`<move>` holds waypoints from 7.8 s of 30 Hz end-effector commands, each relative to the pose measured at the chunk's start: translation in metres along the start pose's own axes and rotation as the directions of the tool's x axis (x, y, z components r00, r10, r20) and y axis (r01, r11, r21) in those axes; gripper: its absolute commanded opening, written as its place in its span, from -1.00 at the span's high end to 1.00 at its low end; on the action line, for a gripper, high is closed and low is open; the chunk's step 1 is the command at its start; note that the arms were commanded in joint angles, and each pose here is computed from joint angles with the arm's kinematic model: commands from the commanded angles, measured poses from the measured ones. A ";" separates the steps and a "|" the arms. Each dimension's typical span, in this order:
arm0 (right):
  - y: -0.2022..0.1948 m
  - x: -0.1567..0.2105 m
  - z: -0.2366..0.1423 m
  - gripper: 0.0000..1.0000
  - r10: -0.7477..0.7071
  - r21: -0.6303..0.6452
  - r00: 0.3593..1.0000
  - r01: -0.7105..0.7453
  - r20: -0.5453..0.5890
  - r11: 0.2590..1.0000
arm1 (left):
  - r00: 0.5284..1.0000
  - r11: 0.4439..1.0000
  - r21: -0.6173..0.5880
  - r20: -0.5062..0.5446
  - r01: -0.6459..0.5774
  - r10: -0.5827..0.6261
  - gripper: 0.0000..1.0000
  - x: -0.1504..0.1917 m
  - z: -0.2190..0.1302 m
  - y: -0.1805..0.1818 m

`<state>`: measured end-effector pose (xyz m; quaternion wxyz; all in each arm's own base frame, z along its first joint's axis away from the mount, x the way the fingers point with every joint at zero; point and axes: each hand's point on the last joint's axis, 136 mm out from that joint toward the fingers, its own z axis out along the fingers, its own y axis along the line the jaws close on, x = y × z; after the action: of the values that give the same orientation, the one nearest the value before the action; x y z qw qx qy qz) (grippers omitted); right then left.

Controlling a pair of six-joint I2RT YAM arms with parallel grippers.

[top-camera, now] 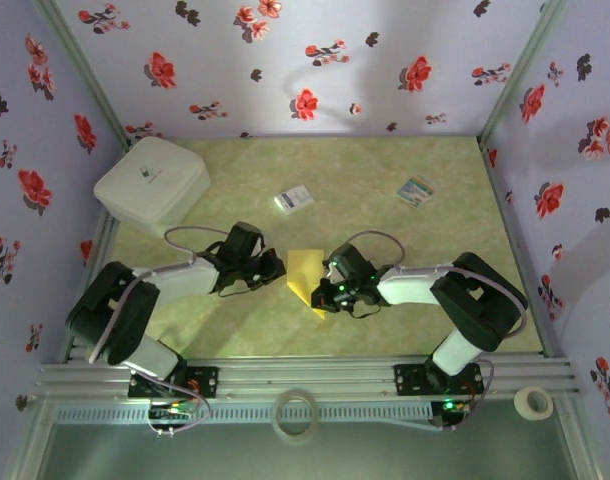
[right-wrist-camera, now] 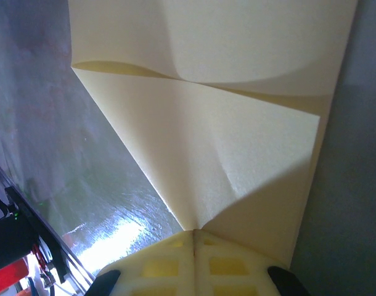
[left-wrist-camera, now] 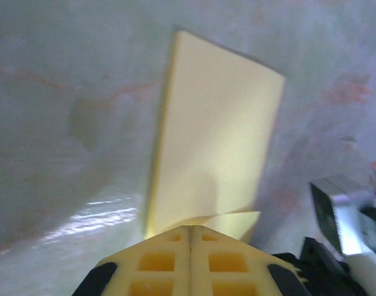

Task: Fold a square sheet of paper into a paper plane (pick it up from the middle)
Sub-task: Third fold the triangle at the center of the table, then fourth fold the wing at the center of the table.

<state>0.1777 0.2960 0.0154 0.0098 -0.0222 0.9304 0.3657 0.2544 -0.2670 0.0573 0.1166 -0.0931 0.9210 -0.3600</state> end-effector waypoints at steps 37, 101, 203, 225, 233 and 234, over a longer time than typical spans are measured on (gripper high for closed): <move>0.001 -0.008 0.006 0.90 0.005 0.025 1.000 -0.005 0.002 1.000 | 0.989 0.994 -0.092 -0.142 -0.052 0.039 1.00 0.043 0.046 0.029; -0.037 0.016 0.001 0.97 0.068 0.073 0.997 -0.066 -0.030 0.995 | 0.993 0.999 -0.001 -0.102 -0.054 0.053 1.00 0.029 0.035 0.002; -0.011 -0.062 -0.051 0.69 -0.083 0.060 0.989 0.076 0.125 0.995 | 1.000 0.993 0.119 -0.010 -0.022 0.023 0.42 -0.003 0.005 -0.007; 0.007 -0.067 -0.070 0.50 -0.087 -0.093 0.977 0.107 0.195 0.990 | 1.000 0.993 0.119 -0.008 -0.007 0.008 0.32 -0.015 0.009 -0.012; 0.012 -0.067 -0.057 0.19 -0.076 -0.151 0.986 0.098 0.146 0.984 | 1.000 0.993 0.118 -0.005 -0.003 0.003 0.31 -0.014 0.009 -0.010; 0.013 -0.066 -0.055 0.21 -0.078 -0.157 0.988 0.099 0.135 0.983 | 1.000 0.993 0.119 -0.004 -0.002 0.003 0.31 -0.014 0.008 -0.010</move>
<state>0.2428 0.2635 0.0670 0.0982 -0.0364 0.8992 0.4249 0.2657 -0.2759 0.0555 0.1151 -0.0782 0.9024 -0.4079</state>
